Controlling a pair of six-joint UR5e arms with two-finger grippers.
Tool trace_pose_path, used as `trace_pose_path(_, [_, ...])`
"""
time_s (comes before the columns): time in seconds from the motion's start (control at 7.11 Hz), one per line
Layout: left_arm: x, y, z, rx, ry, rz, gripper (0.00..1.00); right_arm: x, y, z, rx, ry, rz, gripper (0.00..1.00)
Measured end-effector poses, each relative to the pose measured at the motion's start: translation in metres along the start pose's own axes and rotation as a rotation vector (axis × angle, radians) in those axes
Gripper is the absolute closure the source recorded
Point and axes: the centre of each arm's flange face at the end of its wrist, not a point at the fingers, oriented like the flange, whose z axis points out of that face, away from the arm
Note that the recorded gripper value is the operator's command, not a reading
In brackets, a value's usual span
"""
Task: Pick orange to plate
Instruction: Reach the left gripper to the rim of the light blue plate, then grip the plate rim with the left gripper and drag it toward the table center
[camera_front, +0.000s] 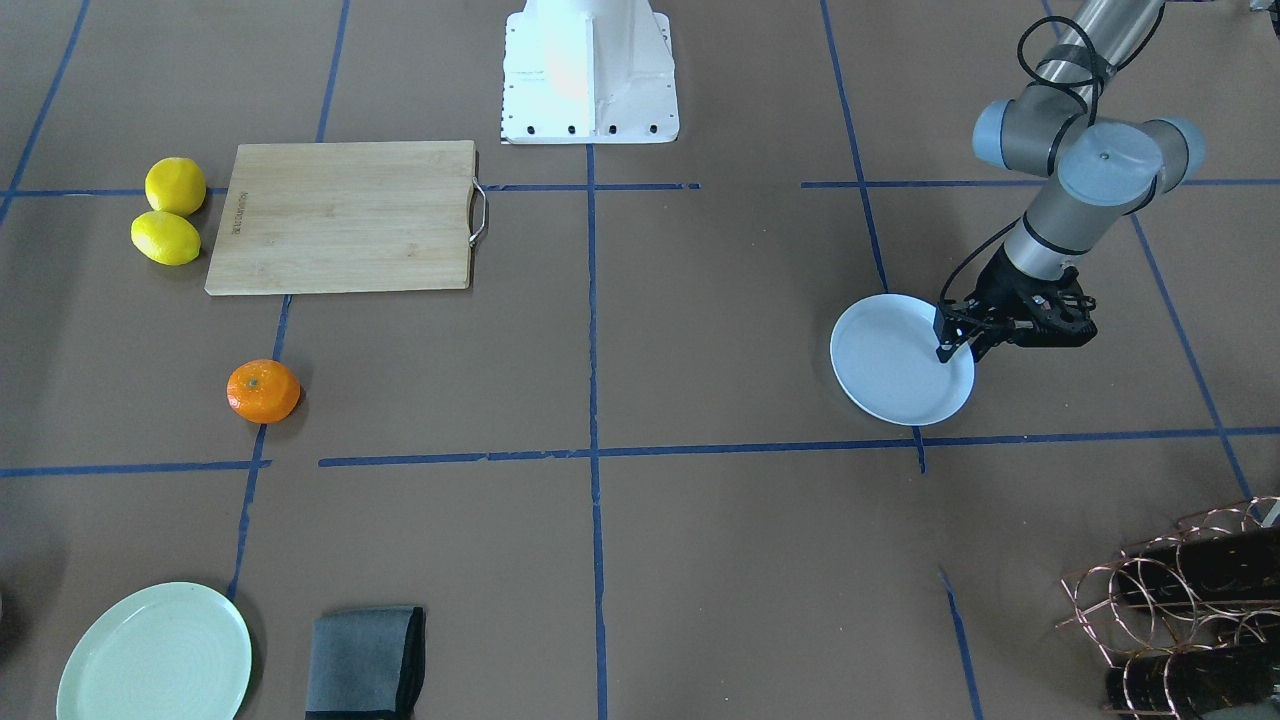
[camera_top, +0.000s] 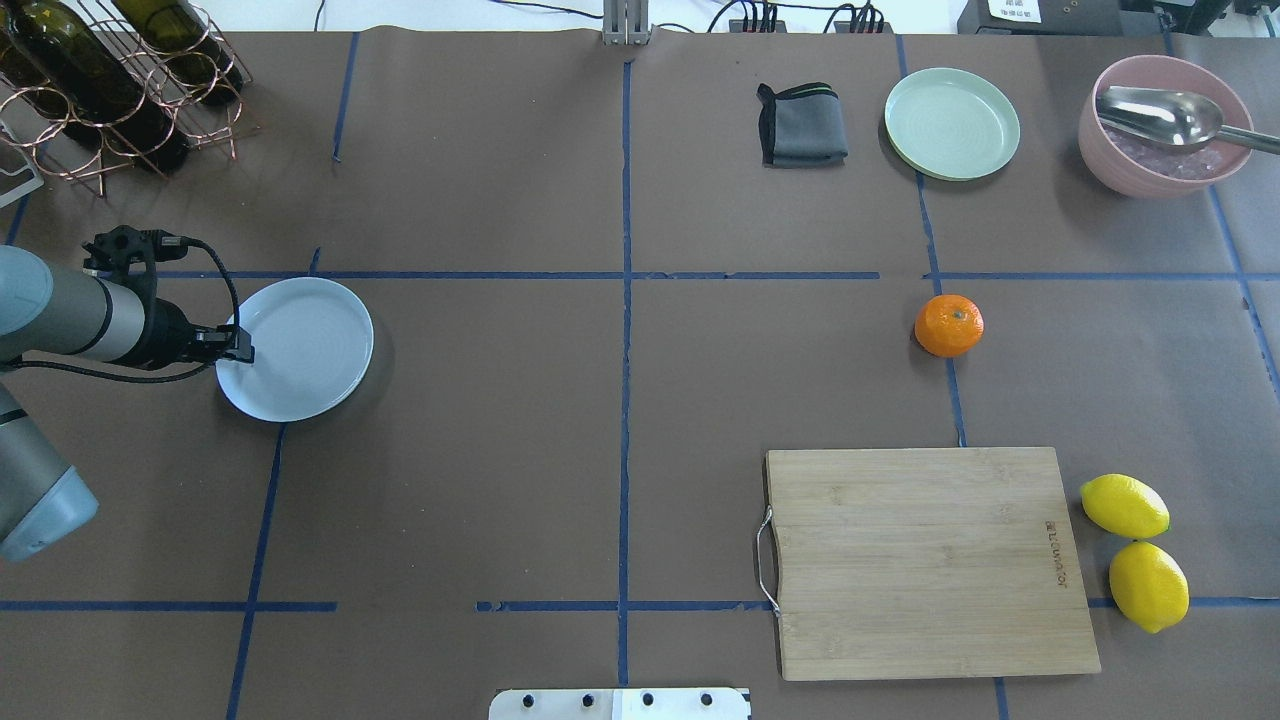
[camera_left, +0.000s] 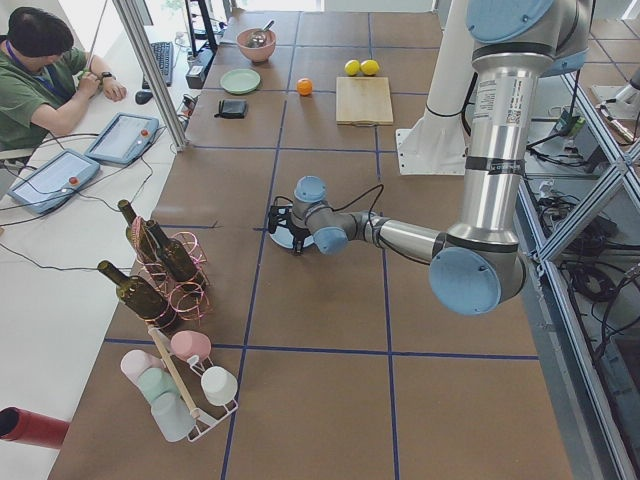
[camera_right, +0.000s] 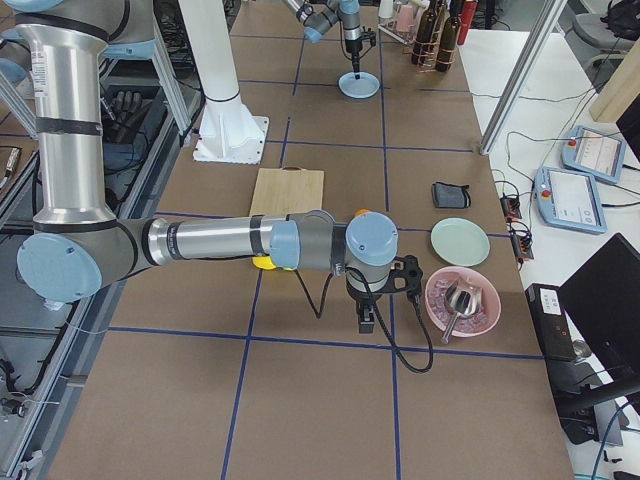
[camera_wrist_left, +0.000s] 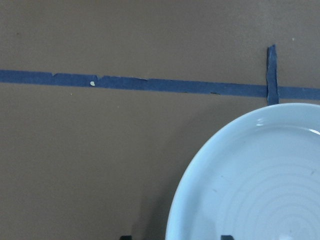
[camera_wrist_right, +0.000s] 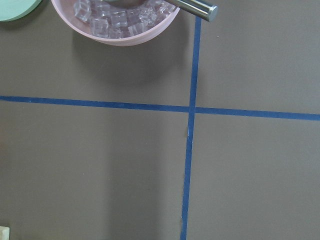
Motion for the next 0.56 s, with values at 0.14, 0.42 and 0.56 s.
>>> trace_pose_path(0.14, [-0.0005,0.0008,-0.0010,0.000,0.000,0.003,1.00,-0.0005,-0.0004,-0.0005,0.001,0.000,0.002,0.00])
trace_pose_path(0.42, [-0.0005,0.0007,-0.0046,0.003,0.004,0.006,1.00,-0.0019,-0.0009,-0.0016,0.003,0.000,0.005,0.00])
trace_pose_path(0.56, [0.0018,0.0005,-0.0099,0.005,0.011,0.007,1.00,-0.0033,-0.0013,-0.0026,0.005,-0.001,0.004,0.00])
